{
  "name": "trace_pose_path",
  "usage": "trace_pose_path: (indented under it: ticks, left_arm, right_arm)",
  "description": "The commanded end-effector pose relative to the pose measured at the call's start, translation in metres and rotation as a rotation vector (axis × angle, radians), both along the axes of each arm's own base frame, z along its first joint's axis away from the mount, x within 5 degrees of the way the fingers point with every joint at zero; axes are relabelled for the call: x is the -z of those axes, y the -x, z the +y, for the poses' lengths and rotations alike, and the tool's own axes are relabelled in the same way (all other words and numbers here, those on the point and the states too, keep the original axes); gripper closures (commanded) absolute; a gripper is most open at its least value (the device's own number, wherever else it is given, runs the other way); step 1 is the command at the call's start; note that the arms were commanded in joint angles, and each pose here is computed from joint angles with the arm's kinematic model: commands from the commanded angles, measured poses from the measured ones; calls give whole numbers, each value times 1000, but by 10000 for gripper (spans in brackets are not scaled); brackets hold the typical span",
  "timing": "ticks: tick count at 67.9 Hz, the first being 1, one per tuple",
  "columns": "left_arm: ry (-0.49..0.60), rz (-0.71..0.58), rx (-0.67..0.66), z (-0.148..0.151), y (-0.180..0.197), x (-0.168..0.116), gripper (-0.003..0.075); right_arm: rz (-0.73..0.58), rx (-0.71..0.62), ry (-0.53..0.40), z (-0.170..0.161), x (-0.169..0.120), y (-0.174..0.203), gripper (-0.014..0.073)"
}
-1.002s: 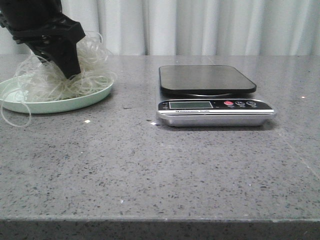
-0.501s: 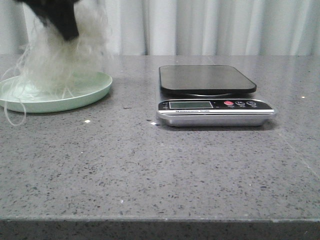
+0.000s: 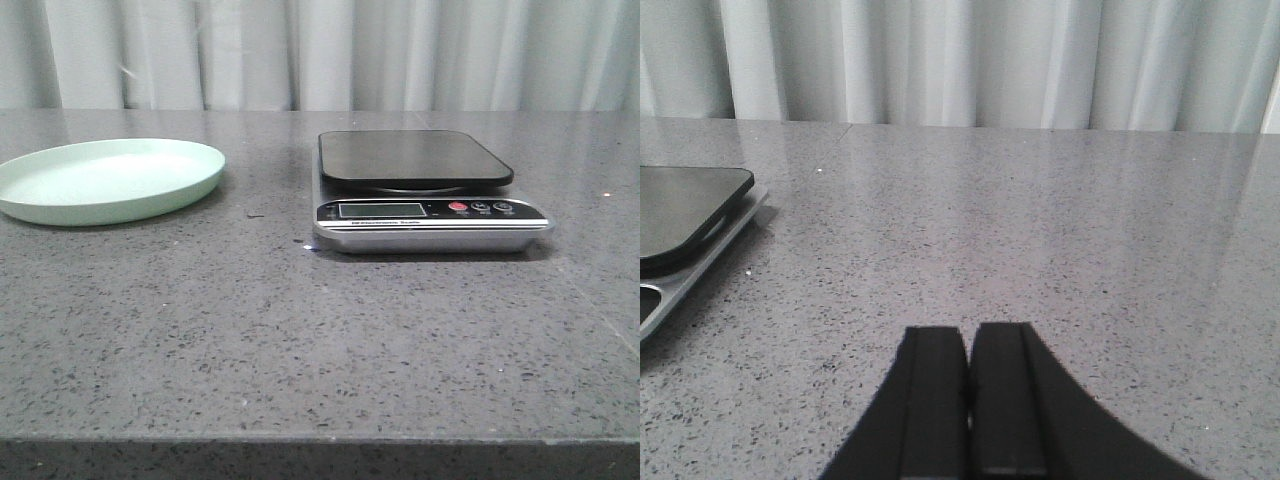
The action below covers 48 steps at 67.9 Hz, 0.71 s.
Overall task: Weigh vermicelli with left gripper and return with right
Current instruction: 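Lift the vermicelli with the left gripper and carry it over the scale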
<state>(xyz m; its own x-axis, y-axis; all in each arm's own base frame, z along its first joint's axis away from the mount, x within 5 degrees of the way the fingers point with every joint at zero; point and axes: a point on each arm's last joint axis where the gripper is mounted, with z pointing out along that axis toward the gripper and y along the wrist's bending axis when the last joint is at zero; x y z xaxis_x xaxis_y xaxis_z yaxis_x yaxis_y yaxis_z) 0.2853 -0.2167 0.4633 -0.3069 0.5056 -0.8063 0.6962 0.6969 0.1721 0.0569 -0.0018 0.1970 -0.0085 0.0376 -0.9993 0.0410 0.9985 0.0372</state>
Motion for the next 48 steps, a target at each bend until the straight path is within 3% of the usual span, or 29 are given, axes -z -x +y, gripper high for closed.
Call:
trace_pose_path:
  ticks: [1,21,48]
  left_arm:
    - [120,-134,81,-22,19,-26,582]
    - [-2,-89,148,-79,1,30,583]
    - [-146,83,153,-104,-23,96,583]
  right_arm:
    - [-109,24,19,-2,-11,2,443]
    - [-109,24,19,-2,-11,2,443]
    - [-109,24,19,-2,-11,2,443]
